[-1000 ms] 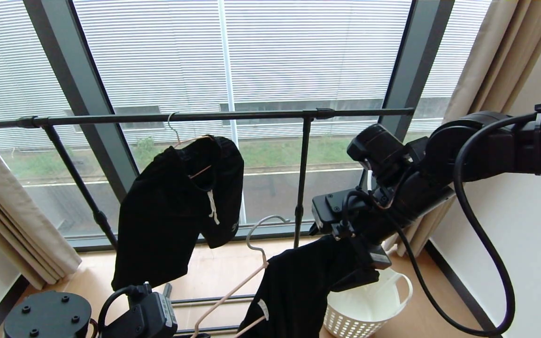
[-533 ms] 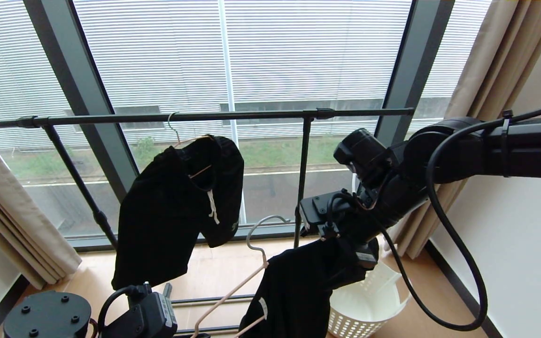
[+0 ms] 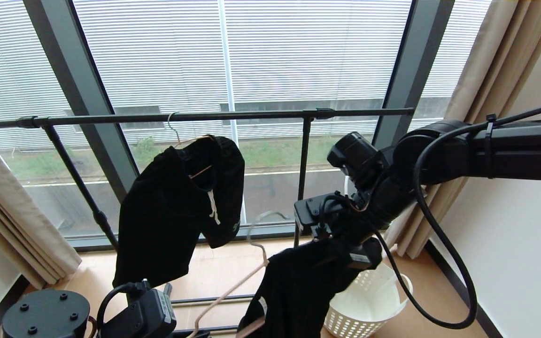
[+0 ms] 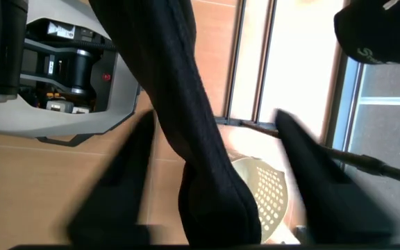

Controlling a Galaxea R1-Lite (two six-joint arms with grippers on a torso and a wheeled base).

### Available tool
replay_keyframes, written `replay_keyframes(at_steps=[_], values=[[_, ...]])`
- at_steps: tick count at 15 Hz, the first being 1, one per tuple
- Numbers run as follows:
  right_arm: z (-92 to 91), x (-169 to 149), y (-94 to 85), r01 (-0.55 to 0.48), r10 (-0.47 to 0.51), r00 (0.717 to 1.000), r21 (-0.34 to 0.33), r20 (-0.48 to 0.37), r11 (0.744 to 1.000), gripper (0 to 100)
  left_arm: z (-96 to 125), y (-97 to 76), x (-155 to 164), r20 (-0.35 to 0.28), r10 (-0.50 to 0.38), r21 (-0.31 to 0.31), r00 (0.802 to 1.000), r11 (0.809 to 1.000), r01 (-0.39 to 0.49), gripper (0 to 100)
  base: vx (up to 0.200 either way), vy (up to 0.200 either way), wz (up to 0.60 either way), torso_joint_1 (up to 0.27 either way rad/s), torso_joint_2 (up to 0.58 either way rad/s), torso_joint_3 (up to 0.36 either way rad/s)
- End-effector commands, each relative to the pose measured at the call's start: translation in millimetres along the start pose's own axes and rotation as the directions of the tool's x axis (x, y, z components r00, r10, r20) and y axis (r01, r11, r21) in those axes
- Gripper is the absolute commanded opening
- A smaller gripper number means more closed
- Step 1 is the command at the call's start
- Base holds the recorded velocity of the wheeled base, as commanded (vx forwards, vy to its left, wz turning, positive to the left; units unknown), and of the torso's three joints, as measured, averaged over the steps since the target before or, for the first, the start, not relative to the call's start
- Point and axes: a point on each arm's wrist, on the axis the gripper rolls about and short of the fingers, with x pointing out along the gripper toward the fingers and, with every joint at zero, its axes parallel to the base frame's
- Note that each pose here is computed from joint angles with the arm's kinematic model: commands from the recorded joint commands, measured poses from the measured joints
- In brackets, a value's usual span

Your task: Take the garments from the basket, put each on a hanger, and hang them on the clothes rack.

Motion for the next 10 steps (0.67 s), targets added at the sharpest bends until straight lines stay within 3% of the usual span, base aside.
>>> replay_keyframes(at_steps=[1,10], values=[[-0.4,-0.3,0.3,-0.002,0.002,1.000,0.002,-0.001,1.000,0,0.1,0.1,0.8,-0.001,-0.002,-0.001,1.000,1.000,0.002,0,0.000,0.000,0.00,0.000,0.00,0.000],[0.4,-5.0,3.3,0.003,-0.003,1.000,-0.002,0.000,1.000,0,0.9,1.5,1.2,0.002,0.003,-0.007,1.000,1.000,-0.003,0,0.000,0.000,0.00,0.000,0.00,0.000]])
